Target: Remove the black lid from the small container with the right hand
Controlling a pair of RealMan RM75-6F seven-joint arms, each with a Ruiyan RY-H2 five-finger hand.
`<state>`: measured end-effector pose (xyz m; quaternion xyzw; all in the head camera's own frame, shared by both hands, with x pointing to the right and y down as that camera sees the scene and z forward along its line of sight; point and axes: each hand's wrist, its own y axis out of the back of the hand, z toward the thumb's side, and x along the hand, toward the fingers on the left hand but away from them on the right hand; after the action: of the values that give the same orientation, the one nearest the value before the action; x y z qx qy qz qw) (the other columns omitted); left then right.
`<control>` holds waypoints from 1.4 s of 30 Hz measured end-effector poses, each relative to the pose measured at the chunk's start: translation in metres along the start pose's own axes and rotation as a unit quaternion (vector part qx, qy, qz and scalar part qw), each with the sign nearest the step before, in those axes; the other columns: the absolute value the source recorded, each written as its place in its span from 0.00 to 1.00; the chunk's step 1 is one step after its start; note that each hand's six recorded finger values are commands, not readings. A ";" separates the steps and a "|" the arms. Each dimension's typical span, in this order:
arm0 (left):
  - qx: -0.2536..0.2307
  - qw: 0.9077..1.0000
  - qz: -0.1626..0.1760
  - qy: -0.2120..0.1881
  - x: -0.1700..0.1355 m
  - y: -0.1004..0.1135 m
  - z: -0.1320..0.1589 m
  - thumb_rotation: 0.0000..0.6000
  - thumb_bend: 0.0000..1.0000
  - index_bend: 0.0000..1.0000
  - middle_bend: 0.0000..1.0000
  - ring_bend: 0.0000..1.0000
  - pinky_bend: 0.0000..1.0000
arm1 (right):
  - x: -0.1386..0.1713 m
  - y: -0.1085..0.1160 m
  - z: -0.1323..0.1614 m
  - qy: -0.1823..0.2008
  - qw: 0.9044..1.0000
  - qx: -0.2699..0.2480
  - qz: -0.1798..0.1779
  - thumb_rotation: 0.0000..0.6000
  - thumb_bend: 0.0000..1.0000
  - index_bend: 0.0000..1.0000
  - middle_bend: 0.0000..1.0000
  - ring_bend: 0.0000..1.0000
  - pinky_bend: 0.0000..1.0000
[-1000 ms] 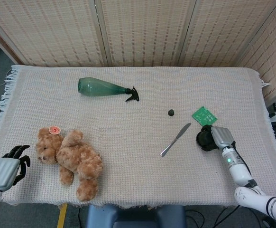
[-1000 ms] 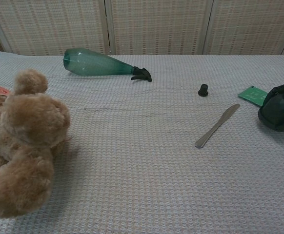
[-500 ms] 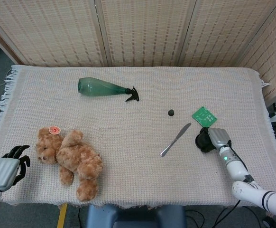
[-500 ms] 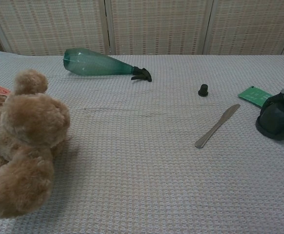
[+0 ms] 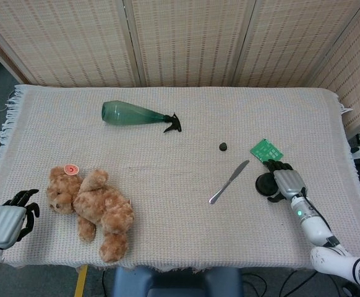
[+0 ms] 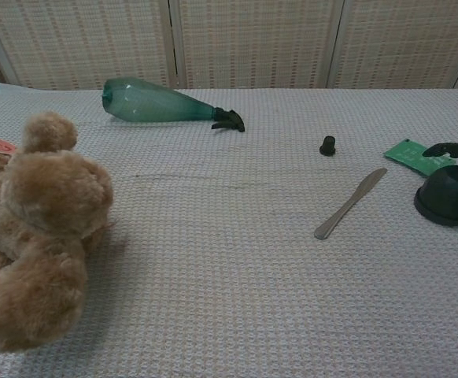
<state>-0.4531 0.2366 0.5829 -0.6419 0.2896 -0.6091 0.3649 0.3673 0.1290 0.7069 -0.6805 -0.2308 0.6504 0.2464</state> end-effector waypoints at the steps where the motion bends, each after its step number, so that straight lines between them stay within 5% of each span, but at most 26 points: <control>1: 0.000 1.000 -0.001 0.001 0.000 0.000 0.000 1.00 0.76 0.56 0.17 0.17 0.43 | 0.001 0.001 0.000 0.000 1.000 0.002 -0.003 1.00 0.09 0.00 0.00 0.00 0.07; 5: 0.000 1.000 -0.001 0.001 0.001 0.000 0.000 1.00 0.76 0.56 0.17 0.17 0.43 | 0.004 0.004 0.001 0.001 1.000 0.000 -0.023 1.00 0.09 0.02 0.02 0.04 0.11; 8: 0.000 1.000 -0.002 0.001 0.001 -0.001 0.000 1.00 0.76 0.56 0.17 0.17 0.43 | 0.007 0.008 0.003 0.002 0.999 0.002 -0.046 1.00 0.09 0.12 0.21 0.27 0.32; 12: 0.001 1.000 -0.002 0.001 0.001 -0.001 0.000 1.00 0.77 0.56 0.17 0.17 0.43 | 0.011 0.010 0.005 0.000 0.997 0.018 -0.076 1.00 0.09 0.23 0.30 0.36 0.51; 16: 0.001 1.000 -0.003 0.001 0.001 -0.001 0.000 1.00 0.76 0.56 0.17 0.17 0.43 | 0.012 0.007 0.007 -0.004 0.996 0.028 -0.080 1.00 0.09 0.31 0.35 0.42 0.59; 25: 0.001 1.000 -0.004 0.001 0.001 -0.002 0.000 1.00 0.77 0.56 0.17 0.17 0.43 | 0.011 0.005 0.005 -0.014 0.996 0.033 -0.077 1.00 0.09 0.46 0.42 0.50 0.64; 31: 0.002 1.000 -0.003 0.000 0.001 -0.001 0.000 1.00 0.76 0.56 0.17 0.17 0.43 | 0.019 0.013 0.008 -0.006 0.994 0.033 -0.105 1.00 0.09 0.47 0.43 0.51 0.64; 42: 0.001 1.000 -0.004 -0.001 0.001 -0.001 0.001 1.00 0.76 0.56 0.17 0.17 0.43 | 0.087 0.040 -0.001 0.028 0.989 0.025 -0.143 1.00 0.09 0.47 0.43 0.51 0.65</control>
<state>-0.4517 0.2369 0.5846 -0.6435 0.2863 -0.6097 0.3636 0.3727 0.1535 0.6140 -0.6523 -0.3026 0.5945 0.3598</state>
